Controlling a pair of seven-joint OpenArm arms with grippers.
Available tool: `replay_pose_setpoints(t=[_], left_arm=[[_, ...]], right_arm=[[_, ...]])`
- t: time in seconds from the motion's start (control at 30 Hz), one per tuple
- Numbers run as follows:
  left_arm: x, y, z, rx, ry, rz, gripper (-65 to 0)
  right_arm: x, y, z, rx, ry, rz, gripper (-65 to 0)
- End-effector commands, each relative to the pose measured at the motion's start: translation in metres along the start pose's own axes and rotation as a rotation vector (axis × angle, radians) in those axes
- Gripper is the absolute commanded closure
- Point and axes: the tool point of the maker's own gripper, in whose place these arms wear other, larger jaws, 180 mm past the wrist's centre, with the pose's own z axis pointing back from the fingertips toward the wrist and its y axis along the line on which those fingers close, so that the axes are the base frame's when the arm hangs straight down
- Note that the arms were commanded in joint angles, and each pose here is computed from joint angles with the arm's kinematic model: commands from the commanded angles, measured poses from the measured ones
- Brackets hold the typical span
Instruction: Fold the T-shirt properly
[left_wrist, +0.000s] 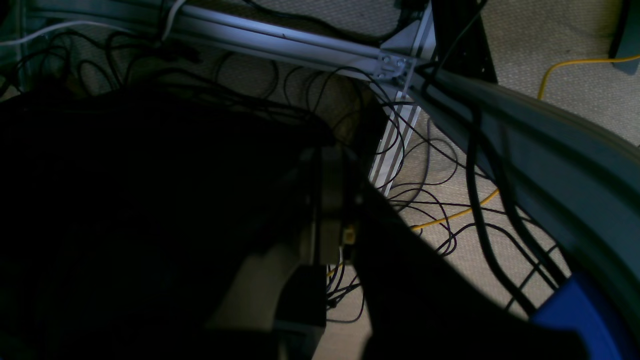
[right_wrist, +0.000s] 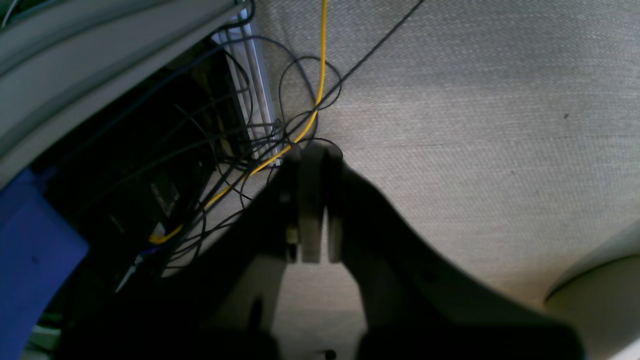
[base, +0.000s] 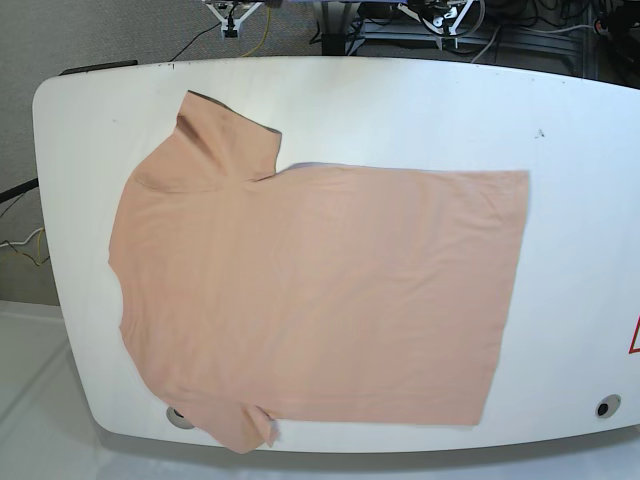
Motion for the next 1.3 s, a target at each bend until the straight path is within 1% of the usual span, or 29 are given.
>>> replay_pose_setpoints(t=[0.0,0.53,0.87,0.93,1.07,1.2,1.27], left_arm=[[-0.001,0.004,0.001,0.004,-0.007,-0.004,0.0],[-0.006,0.005,0.002,0.007,-0.005,-0.012,0.0],[-0.017,0.023,0.006,0.035,-0.014,-0.028,0.0],[-0.021,0.027,0.008,0.043,-0.017,-0.028,0.0],[-0.026,0.031,0.009,0.047,-0.008,-0.030,0.0],[-0.030,0.033,0.010,0.049,-0.002,-0.033,0.0],[-0.021,0.025,0.007,0.038,-0.010,-0.027,0.0]], right_arm=[[-0.002,-0.003,0.000,-0.003,0.003,-0.004,-0.2],[-0.007,-0.005,0.001,-0.002,-0.018,-0.001,-0.1],[-0.039,-0.026,0.008,-0.028,-0.071,-0.031,0.0],[-0.044,-0.029,0.009,-0.035,-0.064,0.004,-0.4],[-0.051,-0.031,0.010,-0.038,-0.047,0.020,-0.3],[-0.053,-0.032,0.010,-0.039,-0.039,0.026,-0.2],[-0.041,-0.027,0.008,-0.029,-0.054,0.009,-0.5]])
